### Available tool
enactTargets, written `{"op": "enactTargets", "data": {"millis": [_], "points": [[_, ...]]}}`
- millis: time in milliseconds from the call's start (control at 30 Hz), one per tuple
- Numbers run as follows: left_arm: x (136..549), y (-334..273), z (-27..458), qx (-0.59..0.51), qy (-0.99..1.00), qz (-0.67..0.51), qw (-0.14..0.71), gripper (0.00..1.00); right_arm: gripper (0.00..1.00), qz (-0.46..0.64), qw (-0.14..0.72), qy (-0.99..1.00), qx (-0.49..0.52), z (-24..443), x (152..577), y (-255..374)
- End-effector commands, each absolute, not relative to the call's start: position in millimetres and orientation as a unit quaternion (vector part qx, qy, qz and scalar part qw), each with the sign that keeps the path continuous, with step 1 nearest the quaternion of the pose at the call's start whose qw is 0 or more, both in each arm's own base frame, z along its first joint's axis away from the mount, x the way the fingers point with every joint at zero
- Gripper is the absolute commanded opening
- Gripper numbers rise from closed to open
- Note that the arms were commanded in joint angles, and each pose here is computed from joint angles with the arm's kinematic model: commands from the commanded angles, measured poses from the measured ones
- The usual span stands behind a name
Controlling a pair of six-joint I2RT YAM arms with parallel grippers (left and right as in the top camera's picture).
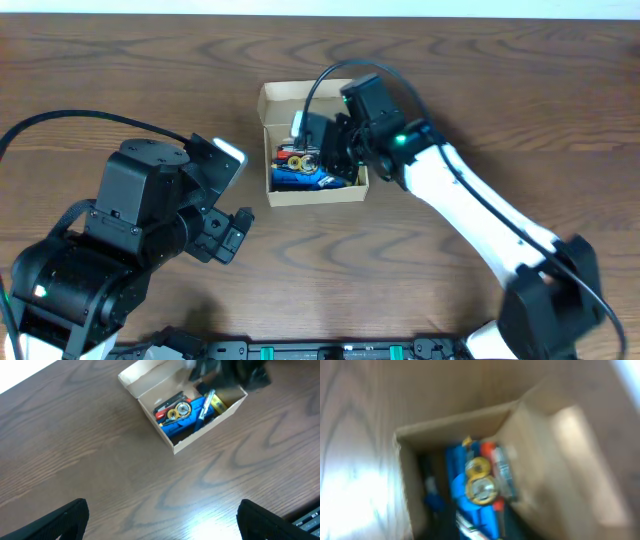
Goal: Pack container
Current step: 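Carry the blue marker into the box and release it, then move both grippers to the box lid flaps at the back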
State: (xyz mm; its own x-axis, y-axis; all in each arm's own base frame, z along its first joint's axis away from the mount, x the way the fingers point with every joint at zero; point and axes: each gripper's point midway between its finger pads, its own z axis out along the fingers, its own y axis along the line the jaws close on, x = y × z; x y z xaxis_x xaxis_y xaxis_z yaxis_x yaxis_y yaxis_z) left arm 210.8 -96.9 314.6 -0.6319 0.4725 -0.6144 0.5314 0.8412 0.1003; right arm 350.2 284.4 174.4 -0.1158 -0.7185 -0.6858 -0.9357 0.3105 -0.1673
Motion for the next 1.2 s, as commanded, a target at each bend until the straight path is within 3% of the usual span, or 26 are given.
{"op": "enactTargets", "data": {"millis": [0,167,467,900,1167], "points": [[210,-97,314,0.282,0.901,-0.046,0.325,0.95,0.01,0.131,0.426,0.786,-0.429,244,374,260],[210,-97,314,0.282,0.901,-0.046,0.325,0.95,0.02,0.081,0.444,0.845,-0.287,254,406,201],[210,-97,314,0.283,0.901,-0.047,0.325,0.95,0.02,0.120,0.346,0.917,-0.160,186,427,156],[213,-100,317,0.283,0.898,-0.051,0.334,0.95,0.02,0.137,0.252,0.955,-0.071,85,451,147],[230,-87,321,0.262,0.899,-0.005,0.352,0.95,0.01,0.171,0.279,0.944,-0.053,90,467,159]]}}
